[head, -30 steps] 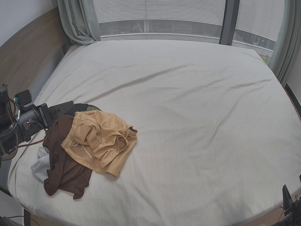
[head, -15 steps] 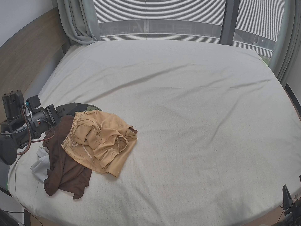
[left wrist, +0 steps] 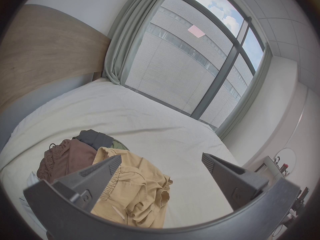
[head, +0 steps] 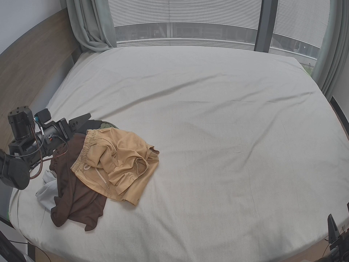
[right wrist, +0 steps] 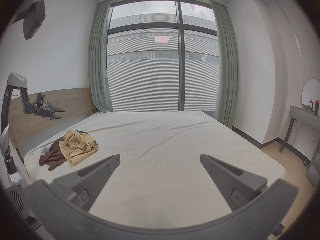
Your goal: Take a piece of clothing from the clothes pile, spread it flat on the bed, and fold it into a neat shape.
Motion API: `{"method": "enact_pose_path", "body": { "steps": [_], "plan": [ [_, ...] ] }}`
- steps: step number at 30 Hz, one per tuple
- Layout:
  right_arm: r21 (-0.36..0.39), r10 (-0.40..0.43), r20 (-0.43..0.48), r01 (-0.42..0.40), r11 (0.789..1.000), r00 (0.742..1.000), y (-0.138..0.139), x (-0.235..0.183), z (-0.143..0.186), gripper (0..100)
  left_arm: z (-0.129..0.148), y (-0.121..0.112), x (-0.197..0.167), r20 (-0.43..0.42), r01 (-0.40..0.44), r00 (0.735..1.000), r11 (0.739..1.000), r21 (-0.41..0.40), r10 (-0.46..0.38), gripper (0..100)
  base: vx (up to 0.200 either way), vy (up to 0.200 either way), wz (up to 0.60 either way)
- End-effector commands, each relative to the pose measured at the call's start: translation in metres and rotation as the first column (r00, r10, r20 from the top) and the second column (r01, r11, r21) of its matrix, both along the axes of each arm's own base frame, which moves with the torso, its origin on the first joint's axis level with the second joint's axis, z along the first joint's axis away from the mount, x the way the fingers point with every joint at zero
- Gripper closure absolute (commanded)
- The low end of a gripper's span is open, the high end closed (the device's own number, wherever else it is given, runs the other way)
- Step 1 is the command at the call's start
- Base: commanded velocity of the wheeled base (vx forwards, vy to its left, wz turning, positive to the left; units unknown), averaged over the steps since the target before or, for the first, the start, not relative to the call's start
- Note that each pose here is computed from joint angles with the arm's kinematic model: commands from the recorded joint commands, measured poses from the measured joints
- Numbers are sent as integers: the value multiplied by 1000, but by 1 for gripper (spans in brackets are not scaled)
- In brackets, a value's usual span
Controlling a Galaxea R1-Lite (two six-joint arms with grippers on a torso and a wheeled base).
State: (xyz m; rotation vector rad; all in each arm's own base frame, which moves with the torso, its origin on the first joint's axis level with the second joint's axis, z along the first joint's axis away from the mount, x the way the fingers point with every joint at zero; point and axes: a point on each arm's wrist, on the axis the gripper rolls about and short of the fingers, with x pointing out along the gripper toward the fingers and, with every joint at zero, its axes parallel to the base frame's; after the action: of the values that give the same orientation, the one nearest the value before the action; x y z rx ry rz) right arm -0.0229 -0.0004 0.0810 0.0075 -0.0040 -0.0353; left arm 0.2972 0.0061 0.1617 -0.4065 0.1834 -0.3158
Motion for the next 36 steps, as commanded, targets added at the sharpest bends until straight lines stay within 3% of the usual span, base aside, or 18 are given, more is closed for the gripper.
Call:
{"method": "enact_pose_path", "body": {
  "steps": [1,15,27,36],
  "plan": [
    [0,0,-2,0,1000,1000,0,0,-5,0,-16,6,9,-45,-8,999,1000,-1,8,0,0,0,0],
    [8,0,-2,0,1000,1000,0,0,-5,0,-37,23,28,-94,-3,996,1000,-22,1,0,0,0,0],
    [8,-1,-2,1,1000,1000,0,0,-5,0,-52,27,39,-143,52,988,995,-80,-63,0,0,0,0],
    [9,-8,-2,8,1000,1000,0,0,-5,0,-66,44,48,-170,30,984,995,-95,-45,0,0,0,0]
  ]
}}
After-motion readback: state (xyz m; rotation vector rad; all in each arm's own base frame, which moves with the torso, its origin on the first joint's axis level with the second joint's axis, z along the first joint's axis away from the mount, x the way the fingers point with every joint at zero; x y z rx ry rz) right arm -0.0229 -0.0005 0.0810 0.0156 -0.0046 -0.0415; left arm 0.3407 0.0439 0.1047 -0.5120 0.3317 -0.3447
